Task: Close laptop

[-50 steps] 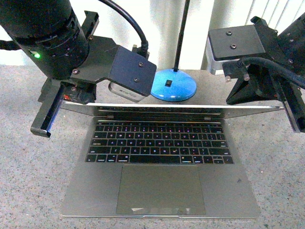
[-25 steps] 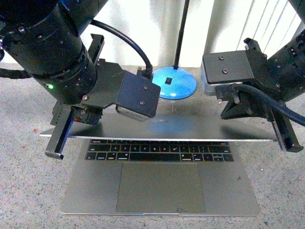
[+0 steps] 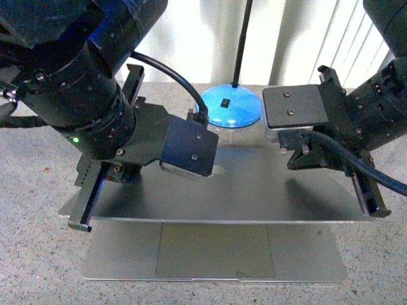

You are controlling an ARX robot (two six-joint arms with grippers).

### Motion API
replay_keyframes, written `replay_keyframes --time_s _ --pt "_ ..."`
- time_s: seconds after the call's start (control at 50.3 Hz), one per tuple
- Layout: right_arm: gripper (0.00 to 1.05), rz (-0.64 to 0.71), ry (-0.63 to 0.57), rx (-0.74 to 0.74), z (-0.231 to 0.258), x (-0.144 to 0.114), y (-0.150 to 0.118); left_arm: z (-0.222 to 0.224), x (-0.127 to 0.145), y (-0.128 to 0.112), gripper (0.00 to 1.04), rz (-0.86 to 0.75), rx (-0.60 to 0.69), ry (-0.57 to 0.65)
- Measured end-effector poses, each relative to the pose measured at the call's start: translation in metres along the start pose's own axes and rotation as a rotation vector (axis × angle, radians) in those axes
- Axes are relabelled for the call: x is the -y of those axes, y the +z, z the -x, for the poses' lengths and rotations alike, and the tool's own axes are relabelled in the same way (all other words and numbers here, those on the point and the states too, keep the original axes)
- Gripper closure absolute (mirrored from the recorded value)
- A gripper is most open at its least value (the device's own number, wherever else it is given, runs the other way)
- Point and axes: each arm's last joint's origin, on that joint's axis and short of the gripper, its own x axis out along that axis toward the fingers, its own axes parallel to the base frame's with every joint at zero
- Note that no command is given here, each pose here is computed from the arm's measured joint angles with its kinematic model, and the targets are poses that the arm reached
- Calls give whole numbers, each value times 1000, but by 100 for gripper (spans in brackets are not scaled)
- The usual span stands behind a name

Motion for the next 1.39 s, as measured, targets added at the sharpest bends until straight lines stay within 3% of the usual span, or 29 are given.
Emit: replay_keyframes --time_s 0.636,1.391 --pt "102 -30 71 8 -34 -31 -8 -31 37 22 101 -10 36 -84" --pt "102 -43 66 44 -36 -35 -9 -19 30 17 101 21 60 -50"
